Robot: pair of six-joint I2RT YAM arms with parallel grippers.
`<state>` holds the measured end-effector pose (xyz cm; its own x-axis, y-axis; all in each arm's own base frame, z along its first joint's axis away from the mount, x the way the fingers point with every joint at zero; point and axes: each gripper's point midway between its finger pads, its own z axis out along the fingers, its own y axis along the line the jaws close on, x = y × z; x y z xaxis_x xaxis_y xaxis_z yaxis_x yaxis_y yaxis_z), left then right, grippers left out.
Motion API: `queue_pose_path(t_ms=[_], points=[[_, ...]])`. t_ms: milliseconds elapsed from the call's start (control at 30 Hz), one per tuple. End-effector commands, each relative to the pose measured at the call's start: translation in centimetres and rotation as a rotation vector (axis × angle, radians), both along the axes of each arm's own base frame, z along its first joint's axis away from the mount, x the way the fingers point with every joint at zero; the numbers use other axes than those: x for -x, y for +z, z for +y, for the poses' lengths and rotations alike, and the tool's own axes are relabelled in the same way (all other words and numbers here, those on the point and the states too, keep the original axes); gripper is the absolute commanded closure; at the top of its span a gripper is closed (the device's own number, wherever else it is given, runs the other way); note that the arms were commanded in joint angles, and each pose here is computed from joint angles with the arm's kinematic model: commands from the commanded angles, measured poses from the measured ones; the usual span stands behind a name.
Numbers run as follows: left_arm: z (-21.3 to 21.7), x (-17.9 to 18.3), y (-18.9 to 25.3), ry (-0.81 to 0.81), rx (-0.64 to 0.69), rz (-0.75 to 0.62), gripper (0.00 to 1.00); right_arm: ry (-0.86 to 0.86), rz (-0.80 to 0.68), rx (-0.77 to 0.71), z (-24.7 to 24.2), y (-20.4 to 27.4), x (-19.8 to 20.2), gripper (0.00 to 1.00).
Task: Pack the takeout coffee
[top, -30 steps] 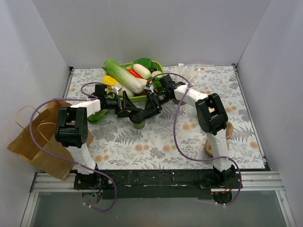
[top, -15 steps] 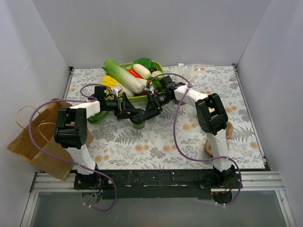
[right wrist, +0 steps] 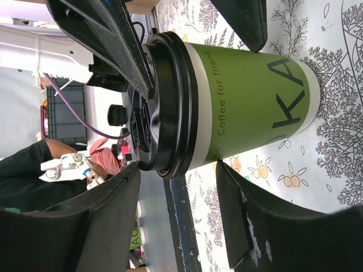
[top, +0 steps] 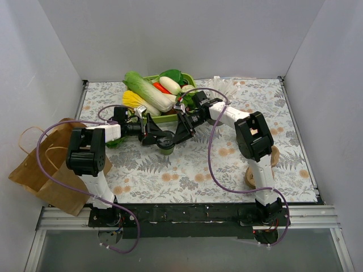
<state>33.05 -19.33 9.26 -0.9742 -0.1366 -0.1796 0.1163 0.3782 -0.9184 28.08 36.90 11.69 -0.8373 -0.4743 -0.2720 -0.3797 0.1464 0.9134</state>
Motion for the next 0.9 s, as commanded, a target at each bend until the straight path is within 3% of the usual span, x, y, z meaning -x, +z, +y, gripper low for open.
queue_pose_path(t_ms=[0,167,333,533,867], points=[[0.4,-0.3,-1.8,0.026,-0.034,0.009,0.1,-0.016,-0.065,0.102,-0.4,-2.9,-0.6,0.4],[0.4,-0.5,-2.1,0.026,-0.037,0.02,0.1,0.004,-0.042,-0.006,0.6,-0.6,-0.6,0.33],[0.4,-0.6,-2.6,0.03,-0.038,0.036,0.1,-0.017,-0.098,0.1,0.2,-2.9,-1.4,0.38],[0.5,-0.8,-2.7,0.03,-0.038,0.039,0.1,-0.008,-0.019,0.108,-0.3,-4.1,0.0,0.43],[0.5,-0.8,-3.1,0.031,-0.037,0.05,0.1,-0.01,-0.022,0.157,-0.7,-5.7,0.1,0.46]])
